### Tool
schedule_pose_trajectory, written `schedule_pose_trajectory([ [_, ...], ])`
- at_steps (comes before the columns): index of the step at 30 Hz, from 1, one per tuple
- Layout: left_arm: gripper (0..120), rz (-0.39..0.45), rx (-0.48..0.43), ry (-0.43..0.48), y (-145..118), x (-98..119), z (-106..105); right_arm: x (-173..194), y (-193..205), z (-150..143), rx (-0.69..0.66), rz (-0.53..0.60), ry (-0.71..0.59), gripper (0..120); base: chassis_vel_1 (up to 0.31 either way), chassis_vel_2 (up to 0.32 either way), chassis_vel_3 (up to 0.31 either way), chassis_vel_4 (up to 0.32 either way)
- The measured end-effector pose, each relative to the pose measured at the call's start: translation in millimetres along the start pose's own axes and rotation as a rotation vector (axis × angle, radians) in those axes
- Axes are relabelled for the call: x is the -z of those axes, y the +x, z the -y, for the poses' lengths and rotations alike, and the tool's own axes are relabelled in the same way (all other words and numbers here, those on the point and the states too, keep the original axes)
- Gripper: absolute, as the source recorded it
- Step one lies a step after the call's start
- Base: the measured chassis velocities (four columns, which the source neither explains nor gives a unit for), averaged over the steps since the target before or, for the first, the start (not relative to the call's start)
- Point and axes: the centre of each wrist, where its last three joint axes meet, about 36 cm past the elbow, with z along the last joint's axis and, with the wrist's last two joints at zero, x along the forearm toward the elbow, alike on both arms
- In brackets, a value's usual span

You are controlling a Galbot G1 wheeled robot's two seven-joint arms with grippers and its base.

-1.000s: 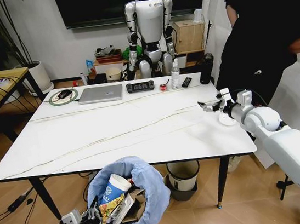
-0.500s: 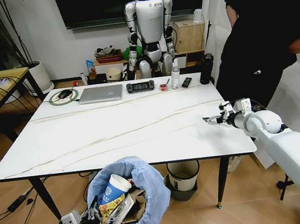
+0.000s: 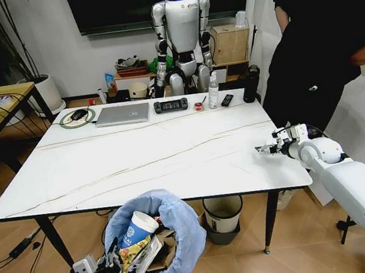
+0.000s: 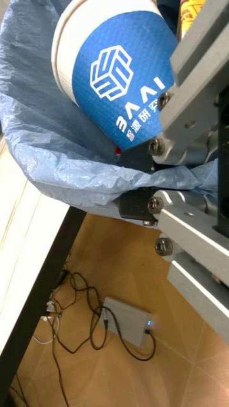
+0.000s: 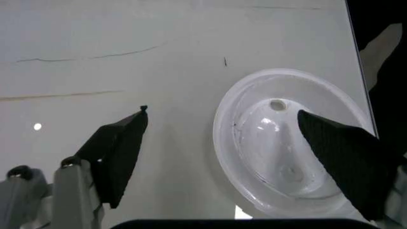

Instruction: Pick up the trash bin and place the trash from the table into it.

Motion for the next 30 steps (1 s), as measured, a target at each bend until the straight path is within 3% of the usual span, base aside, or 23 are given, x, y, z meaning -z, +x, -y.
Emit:
schedule_pose_trajectory([
  [13,0,0.001,0.000,0.007,-0.4,1.7,-1.9,-3.7,-5.5,-1.7,-0.013,-0.013,-0.002,36,0.000,0.000,0.000,0.000],
  [20,0,-0.001,0.001,0.009,-0.8,1.2,-2.9,-4.8,-6.0,-2.9,-0.011,-0.013,-0.001,18,0.000,0.000,0.000,0.000],
  [24,0,-0.003,0.000,0.010,-1.3,0.9,-3.6,-4.5,-5.6,-3.9,-0.009,-0.012,0.001,1,0.000,0.000,0.000,0.000],
  [30,0,-0.008,0.001,0.010,-1.1,-0.2,-4.2,-2.7,-1.5,-7.8,0.006,0.003,0.002,0,0.000,0.000,0.000,0.000],
])
